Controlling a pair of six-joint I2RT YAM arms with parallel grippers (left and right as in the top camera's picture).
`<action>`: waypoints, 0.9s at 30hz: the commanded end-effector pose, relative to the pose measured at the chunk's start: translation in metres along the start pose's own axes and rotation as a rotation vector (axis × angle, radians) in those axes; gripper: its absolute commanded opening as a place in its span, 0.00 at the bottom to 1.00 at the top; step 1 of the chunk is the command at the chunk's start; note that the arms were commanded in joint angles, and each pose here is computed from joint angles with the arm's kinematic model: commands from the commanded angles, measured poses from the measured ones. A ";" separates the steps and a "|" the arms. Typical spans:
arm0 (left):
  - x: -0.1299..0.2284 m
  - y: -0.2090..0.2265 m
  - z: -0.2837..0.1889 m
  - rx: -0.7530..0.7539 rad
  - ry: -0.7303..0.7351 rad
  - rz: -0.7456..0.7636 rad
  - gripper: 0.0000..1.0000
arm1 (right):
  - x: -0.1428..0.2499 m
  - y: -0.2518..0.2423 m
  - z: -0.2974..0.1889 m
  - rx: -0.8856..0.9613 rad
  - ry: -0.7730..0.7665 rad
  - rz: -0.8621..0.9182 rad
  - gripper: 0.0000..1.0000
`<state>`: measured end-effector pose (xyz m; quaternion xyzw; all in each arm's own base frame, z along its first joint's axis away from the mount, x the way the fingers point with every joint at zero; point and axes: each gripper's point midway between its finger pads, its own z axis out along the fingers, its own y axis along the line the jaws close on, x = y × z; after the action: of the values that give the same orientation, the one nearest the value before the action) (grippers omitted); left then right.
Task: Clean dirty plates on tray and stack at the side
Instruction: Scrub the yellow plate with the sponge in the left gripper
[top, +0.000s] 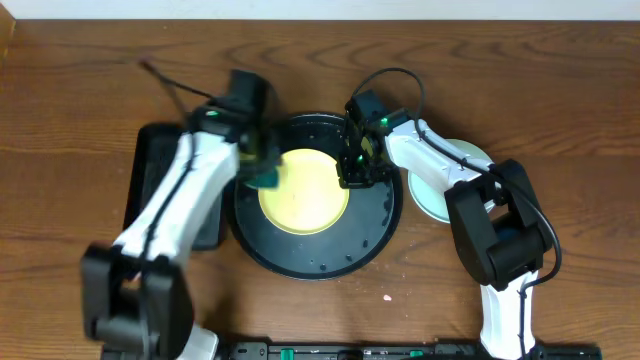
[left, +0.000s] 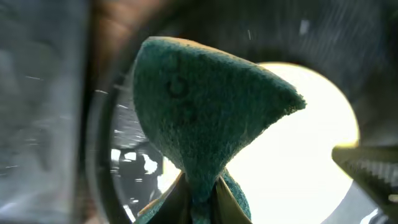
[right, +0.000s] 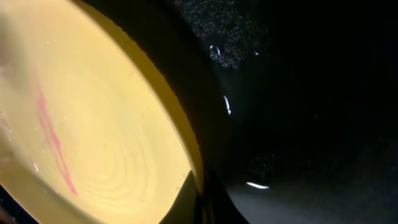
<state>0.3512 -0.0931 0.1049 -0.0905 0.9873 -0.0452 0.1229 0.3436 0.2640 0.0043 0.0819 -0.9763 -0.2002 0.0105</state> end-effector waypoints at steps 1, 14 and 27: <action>0.027 -0.019 0.041 -0.004 0.143 0.086 0.07 | 0.004 0.003 0.002 -0.006 0.011 0.008 0.01; 0.098 -0.072 0.083 0.169 0.378 0.337 0.07 | 0.004 0.003 0.002 -0.007 0.009 -0.001 0.01; 0.004 0.008 0.089 -0.131 0.090 -0.082 0.07 | 0.004 0.004 0.002 -0.007 0.009 -0.001 0.01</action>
<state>0.3527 -0.1533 0.0222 -0.0053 0.9916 -0.1234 0.0385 0.3439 0.2636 0.0041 0.0816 -0.9766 -0.1988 0.0099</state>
